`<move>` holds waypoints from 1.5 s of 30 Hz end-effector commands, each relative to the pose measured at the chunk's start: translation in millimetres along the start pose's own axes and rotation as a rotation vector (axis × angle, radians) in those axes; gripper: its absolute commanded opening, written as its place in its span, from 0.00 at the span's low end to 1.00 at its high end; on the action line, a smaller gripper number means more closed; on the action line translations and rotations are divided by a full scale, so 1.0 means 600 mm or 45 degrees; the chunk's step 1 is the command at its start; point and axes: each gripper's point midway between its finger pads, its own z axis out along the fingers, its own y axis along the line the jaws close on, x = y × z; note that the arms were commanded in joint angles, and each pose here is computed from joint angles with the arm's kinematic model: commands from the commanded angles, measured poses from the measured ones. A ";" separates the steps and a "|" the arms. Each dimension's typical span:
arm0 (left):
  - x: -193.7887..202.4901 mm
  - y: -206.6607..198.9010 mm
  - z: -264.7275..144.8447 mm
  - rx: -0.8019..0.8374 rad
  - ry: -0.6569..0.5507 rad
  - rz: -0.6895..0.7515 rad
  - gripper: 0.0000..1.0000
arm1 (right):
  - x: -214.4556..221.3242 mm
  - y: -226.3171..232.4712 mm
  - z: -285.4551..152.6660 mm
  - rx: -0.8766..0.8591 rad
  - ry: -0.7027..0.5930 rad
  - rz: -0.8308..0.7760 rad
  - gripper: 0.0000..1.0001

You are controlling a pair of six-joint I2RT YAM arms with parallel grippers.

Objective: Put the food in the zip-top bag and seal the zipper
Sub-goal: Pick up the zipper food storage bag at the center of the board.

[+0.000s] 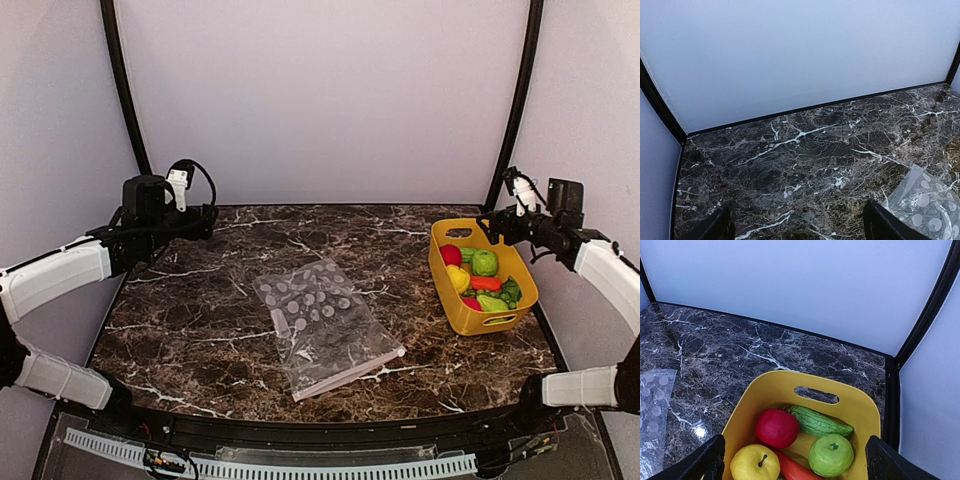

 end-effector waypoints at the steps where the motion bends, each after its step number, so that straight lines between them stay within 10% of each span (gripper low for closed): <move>1: 0.013 -0.029 0.009 0.151 0.005 -0.024 0.85 | 0.007 -0.007 -0.009 0.033 -0.060 -0.025 0.96; 11: 0.032 -0.102 0.020 0.426 0.059 -0.040 0.65 | 0.070 0.030 -0.008 -0.115 -0.019 -0.185 0.99; 25: 0.060 -0.273 -0.050 0.771 0.131 0.229 0.62 | 0.070 0.093 0.015 -0.351 0.096 -0.200 0.84; 45: 0.258 -0.554 -0.245 0.988 0.486 1.096 0.46 | 0.123 0.142 0.056 -0.432 0.257 -0.257 0.83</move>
